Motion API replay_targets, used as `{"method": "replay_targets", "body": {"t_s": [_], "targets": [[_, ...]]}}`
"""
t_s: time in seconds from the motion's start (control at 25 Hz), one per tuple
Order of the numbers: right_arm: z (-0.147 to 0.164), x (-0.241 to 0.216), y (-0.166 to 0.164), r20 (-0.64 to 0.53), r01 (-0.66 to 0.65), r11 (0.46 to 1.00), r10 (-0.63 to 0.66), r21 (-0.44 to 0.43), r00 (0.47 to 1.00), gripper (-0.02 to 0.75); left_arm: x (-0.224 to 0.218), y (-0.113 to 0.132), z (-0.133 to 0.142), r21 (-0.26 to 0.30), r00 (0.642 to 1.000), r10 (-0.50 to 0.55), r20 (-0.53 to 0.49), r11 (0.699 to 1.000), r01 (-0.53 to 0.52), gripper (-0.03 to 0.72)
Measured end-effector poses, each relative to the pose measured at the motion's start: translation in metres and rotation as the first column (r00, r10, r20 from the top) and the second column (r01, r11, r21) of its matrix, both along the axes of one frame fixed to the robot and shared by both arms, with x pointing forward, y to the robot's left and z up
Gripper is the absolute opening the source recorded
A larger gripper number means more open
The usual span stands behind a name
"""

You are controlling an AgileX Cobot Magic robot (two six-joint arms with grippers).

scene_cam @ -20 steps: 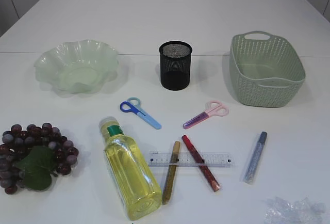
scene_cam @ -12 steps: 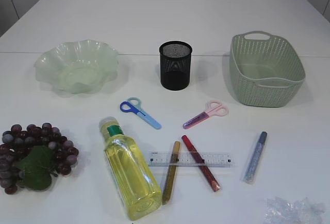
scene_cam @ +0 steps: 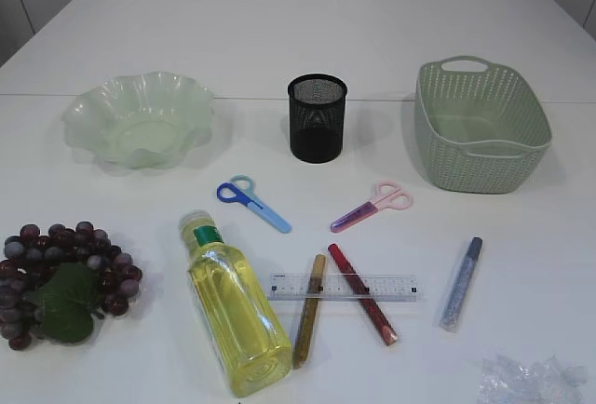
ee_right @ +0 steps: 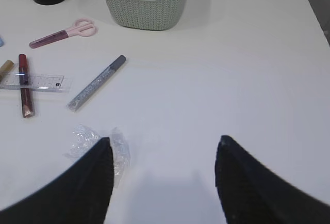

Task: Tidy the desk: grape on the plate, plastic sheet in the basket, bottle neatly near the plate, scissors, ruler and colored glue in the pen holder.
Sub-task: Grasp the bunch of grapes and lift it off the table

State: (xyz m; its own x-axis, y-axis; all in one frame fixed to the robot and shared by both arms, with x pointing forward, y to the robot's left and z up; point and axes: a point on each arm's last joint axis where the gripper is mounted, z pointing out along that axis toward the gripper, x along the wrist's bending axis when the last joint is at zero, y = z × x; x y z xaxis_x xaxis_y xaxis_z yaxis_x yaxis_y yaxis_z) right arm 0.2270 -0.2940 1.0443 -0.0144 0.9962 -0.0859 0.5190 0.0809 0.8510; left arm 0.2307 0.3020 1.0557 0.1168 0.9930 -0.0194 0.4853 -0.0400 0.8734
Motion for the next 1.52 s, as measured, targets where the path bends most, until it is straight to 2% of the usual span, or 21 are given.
{"method": "replay_targets", "body": {"t_s": [0.6,0.68,0.88,0.96,1.12,1.36,1.52], "targets": [[0.0,0.0,0.0,0.0,0.006,1.0,-0.006,0.006,1.0,0.491,0.0,0.0,0.0,0.0,1.0,0.0,0.0,1.0,0.0,0.424],[0.002,0.0,0.0,0.019,0.023,0.999,-0.024,0.035,1.0,0.491,0.0,0.0,0.0,-0.003,1.0,-0.002,0.0,1.0,0.002,0.423],[0.021,0.005,-0.001,0.199,0.079,0.978,-0.118,0.192,0.973,0.491,0.0,-0.001,0.0,-0.014,1.0,-0.009,0.004,1.0,0.009,0.422],[0.024,0.01,-0.001,0.216,0.085,0.972,-0.134,0.22,0.967,0.491,0.002,-0.003,0.002,-0.025,1.0,-0.016,0.007,1.0,0.016,0.42],[0.026,0.026,-0.003,0.156,0.106,0.967,-0.144,0.23,0.977,0.479,0.012,-0.004,0.012,-0.036,1.0,-0.019,0.023,0.999,0.02,0.406],[0.024,0.066,-0.008,0.011,0.148,0.966,-0.153,0.211,0.988,0.44,0.059,-0.012,0.034,-0.083,0.998,-0.021,0.063,0.996,0.026,0.389],[0.021,0.091,-0.008,-0.086,0.116,0.979,-0.103,0.166,0.991,0.438,0.099,-0.019,0.032,-0.133,1.0,-0.01,0.0,0.991,0.01,0.386]]}}
